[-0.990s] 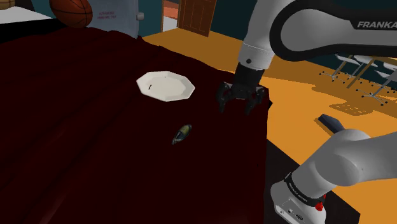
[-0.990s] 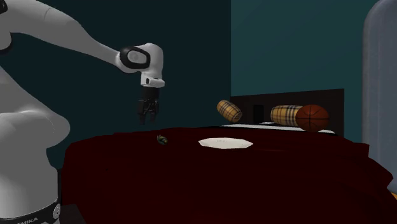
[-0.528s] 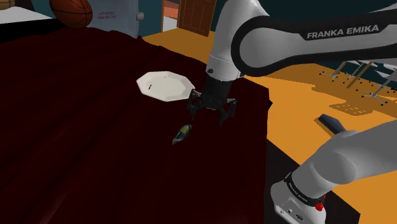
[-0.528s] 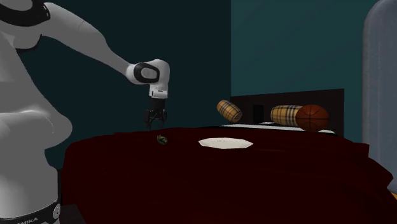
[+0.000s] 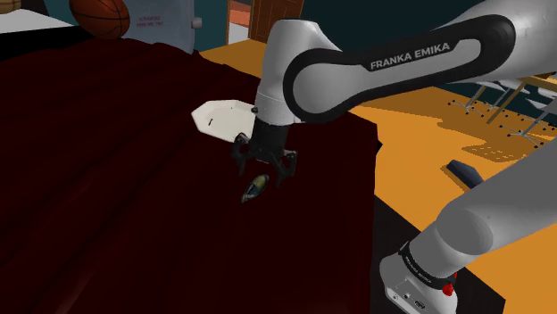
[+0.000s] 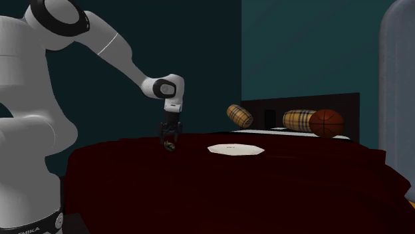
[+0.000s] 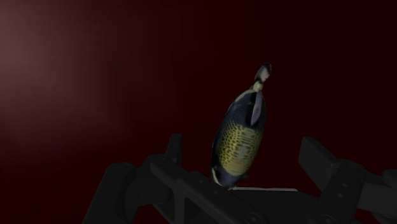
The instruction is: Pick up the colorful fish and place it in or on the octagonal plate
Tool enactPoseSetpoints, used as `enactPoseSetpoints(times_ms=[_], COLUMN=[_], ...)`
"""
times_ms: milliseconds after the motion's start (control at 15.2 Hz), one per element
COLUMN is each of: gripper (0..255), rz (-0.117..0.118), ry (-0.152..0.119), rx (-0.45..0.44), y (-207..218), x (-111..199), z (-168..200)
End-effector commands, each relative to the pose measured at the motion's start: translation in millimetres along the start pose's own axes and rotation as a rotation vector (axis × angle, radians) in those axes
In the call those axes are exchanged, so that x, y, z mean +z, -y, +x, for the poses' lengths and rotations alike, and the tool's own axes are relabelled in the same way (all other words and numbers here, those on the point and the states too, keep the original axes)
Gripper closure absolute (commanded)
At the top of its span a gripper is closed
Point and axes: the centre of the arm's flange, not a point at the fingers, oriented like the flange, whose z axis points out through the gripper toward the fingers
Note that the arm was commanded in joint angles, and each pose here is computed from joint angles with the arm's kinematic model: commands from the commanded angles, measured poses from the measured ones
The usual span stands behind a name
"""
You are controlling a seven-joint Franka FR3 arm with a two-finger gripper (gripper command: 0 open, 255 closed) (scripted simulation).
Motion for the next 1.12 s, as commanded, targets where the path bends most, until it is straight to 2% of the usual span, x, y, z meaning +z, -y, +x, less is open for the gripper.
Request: enactPoseSetpoints(times_ms=[0,264,726,792,1056], gripper=[0,0,0,255,255], rz=[0.001,0.001,0.001,0.001,0.001], ry=[0.001,0.001,0.001,0.001,0.001], rx=[0.004,0.004,0.004,0.004,0.004], y=[1,1,1,1,1], x=[11,30,30,30,30], z=[0,0,0,0,0])
